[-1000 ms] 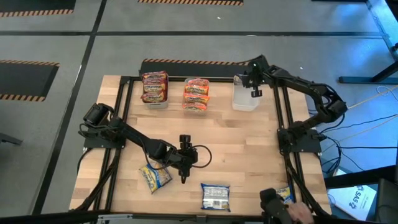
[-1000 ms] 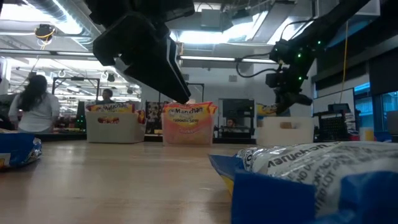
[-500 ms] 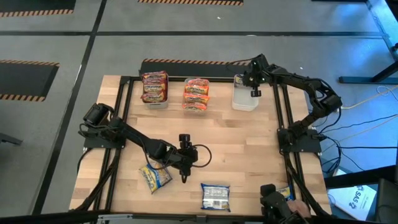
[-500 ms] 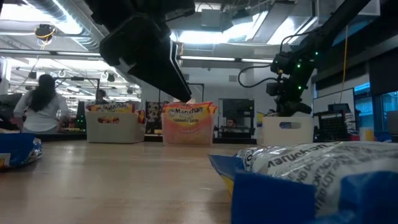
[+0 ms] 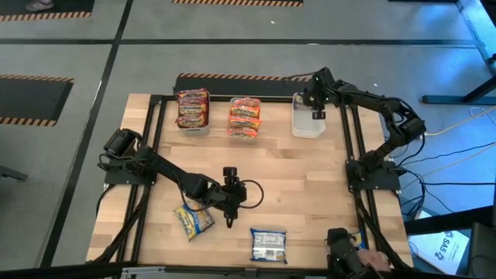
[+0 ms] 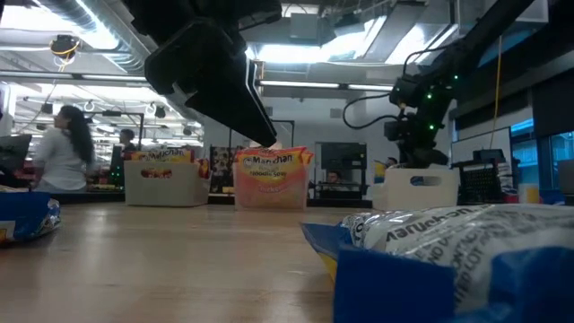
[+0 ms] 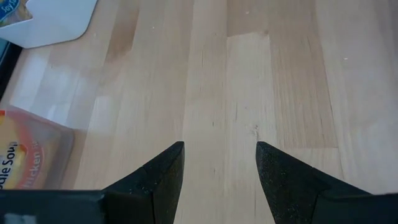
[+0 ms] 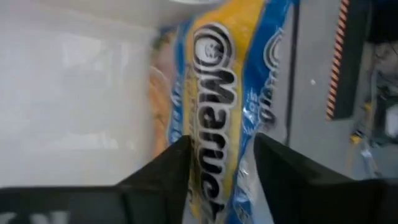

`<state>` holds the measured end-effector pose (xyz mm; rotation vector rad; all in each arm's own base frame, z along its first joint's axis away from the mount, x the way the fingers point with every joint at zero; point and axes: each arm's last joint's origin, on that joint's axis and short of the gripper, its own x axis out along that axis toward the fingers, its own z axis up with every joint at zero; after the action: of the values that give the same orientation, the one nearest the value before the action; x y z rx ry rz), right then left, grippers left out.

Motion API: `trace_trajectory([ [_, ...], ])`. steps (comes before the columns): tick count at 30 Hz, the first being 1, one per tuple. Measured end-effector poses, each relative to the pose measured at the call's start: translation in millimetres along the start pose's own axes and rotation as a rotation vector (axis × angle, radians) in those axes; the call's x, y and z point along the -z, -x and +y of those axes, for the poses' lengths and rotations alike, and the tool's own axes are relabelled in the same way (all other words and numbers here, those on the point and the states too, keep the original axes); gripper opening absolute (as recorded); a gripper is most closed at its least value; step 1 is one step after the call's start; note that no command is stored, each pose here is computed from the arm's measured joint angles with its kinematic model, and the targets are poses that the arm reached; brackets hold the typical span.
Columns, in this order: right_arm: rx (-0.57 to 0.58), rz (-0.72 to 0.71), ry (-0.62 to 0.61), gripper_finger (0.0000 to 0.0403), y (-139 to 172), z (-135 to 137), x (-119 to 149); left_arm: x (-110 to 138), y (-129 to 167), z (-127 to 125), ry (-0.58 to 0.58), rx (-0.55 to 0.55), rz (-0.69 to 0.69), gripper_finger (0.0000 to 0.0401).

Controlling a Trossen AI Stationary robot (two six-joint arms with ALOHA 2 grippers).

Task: Sort Maruchan noodles
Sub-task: Put the center top blue noodle into the white bin, then put the middle blue noodle into the white bin

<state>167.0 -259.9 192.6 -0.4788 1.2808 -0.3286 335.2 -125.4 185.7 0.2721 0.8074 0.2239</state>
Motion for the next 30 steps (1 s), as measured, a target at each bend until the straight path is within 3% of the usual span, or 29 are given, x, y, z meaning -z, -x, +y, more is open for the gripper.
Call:
trace_trajectory([
  [8, 0.082, 0.021, -0.09, 0.0214, 18, -21, -17, 0, 0, 0, 0.0, 0.0, 0.0, 0.0194],
  [19, 0.039, 0.045, -0.075, 0.022, 28, -15, -34, 0, 0, 0, 0.002, 0.002, 0.0, 0.0194],
  [23, 0.042, 0.014, -0.067, 0.022, 54, -12, -55, 0, 0, 0, 0.003, 0.002, -0.001, 0.0194],
  [27, -0.05, -0.058, -0.192, 0.0221, 89, 4, -86, -3, 0, -1, 0.021, 0.008, -0.031, 0.0194],
  [30, -0.226, -0.154, -0.221, 0.0221, 116, 26, -103, -6, 0, -1, 0.032, 0.016, -0.05, 0.0194],
])
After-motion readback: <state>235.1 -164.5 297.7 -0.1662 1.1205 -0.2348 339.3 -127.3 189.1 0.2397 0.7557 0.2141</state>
